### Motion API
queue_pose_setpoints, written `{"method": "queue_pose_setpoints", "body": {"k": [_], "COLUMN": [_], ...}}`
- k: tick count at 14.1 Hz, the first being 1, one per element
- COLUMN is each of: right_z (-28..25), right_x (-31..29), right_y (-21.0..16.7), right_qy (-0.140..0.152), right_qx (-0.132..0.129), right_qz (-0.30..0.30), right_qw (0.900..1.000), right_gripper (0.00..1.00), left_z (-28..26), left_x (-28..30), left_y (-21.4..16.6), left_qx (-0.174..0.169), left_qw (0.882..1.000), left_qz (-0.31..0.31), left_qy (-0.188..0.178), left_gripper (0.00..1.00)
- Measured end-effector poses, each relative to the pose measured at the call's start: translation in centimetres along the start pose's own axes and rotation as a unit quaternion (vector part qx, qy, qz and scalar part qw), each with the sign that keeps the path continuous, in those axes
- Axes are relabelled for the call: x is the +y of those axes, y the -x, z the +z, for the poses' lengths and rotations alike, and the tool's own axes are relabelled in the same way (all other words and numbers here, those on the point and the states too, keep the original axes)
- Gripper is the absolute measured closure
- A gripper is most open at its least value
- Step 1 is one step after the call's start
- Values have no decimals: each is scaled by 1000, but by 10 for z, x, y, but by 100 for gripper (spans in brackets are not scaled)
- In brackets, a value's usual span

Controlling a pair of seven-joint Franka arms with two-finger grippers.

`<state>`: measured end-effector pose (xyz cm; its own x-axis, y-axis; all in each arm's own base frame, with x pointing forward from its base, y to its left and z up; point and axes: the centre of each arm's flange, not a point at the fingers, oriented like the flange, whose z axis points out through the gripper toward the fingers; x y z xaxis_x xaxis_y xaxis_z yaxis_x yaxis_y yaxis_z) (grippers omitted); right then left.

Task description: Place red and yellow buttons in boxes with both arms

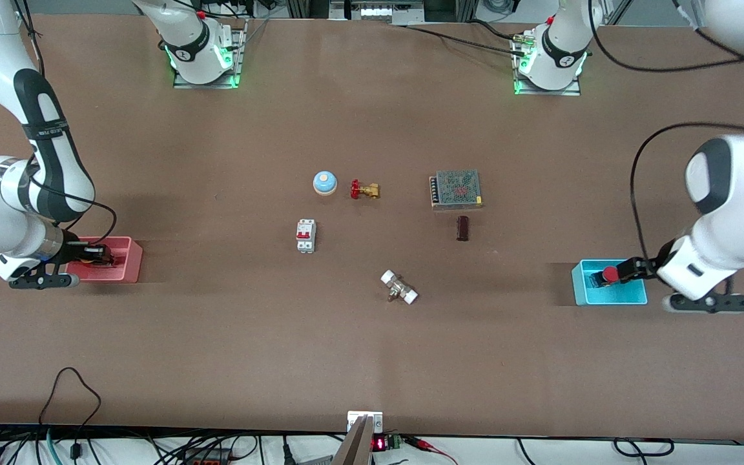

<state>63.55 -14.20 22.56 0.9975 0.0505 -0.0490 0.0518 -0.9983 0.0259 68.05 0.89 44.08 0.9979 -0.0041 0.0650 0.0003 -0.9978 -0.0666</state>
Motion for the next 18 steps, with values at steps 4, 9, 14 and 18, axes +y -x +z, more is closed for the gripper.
{"method": "queue_pose_setpoints", "body": {"k": [4, 9, 14, 18], "right_z": [8, 9, -9, -94], "right_x": [-1, -1, -6, -33], "right_y": [0, -1, -6, -8], "right_qy": [-1, -1, 2, 4], "right_qx": [-1, -1, 10, 15], "right_qz": [-1, 0, -4, -25], "right_qw": [1000, 1000, 1000, 1000], "right_gripper": [57, 25, 0, 0], "left_z": [-82, -121, -144, -148], "left_x": [12, 30, 39, 39], "left_y": [19, 66, 119, 119], "left_qx": [-39, -12, -28, -38], "left_qw": [999, 1000, 1000, 999], "left_qz": [-18, -13, 8, 26], "left_qy": [-3, -4, -2, 11], "left_gripper": [0, 0, 0, 0]}}
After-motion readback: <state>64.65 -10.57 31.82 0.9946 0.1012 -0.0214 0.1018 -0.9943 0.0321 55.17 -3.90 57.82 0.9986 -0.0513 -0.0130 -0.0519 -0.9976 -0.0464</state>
